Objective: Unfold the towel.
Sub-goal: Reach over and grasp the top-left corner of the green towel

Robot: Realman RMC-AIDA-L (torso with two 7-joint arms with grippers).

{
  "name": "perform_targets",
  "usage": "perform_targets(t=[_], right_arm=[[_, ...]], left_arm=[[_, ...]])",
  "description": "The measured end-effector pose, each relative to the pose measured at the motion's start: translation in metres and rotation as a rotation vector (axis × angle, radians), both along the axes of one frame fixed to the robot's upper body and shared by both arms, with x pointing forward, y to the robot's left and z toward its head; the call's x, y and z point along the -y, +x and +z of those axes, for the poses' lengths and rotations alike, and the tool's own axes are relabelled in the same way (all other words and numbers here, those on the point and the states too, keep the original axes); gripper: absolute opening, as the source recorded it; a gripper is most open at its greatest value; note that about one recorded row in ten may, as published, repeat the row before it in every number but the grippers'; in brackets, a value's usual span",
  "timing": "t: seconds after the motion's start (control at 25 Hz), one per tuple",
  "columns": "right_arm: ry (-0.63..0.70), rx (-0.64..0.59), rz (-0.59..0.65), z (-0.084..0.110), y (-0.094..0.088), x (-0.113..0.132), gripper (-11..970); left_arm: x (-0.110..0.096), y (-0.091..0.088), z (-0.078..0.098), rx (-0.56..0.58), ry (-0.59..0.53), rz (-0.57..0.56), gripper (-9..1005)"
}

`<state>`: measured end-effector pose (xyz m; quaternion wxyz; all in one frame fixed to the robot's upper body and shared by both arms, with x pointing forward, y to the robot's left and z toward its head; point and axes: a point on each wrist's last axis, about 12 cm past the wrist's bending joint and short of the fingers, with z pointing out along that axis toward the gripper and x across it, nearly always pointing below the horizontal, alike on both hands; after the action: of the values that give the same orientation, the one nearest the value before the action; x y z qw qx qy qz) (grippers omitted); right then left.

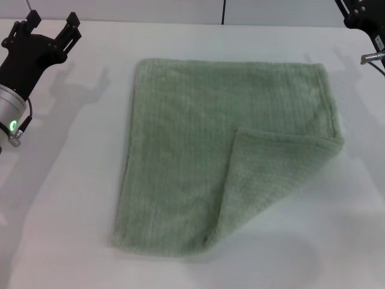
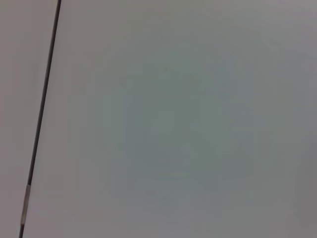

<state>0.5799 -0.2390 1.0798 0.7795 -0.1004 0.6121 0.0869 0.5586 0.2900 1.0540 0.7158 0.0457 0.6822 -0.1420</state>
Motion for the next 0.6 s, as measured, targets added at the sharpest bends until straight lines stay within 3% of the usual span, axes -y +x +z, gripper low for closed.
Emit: perform_targets(t=[0.6], right_arm=[[0.000,0.003,-0.001,0.0006,0.0003,0.0004,699]], left_arm=[[0.0036,0.0005,0.0002,0.003,0.011,-0.016,829]])
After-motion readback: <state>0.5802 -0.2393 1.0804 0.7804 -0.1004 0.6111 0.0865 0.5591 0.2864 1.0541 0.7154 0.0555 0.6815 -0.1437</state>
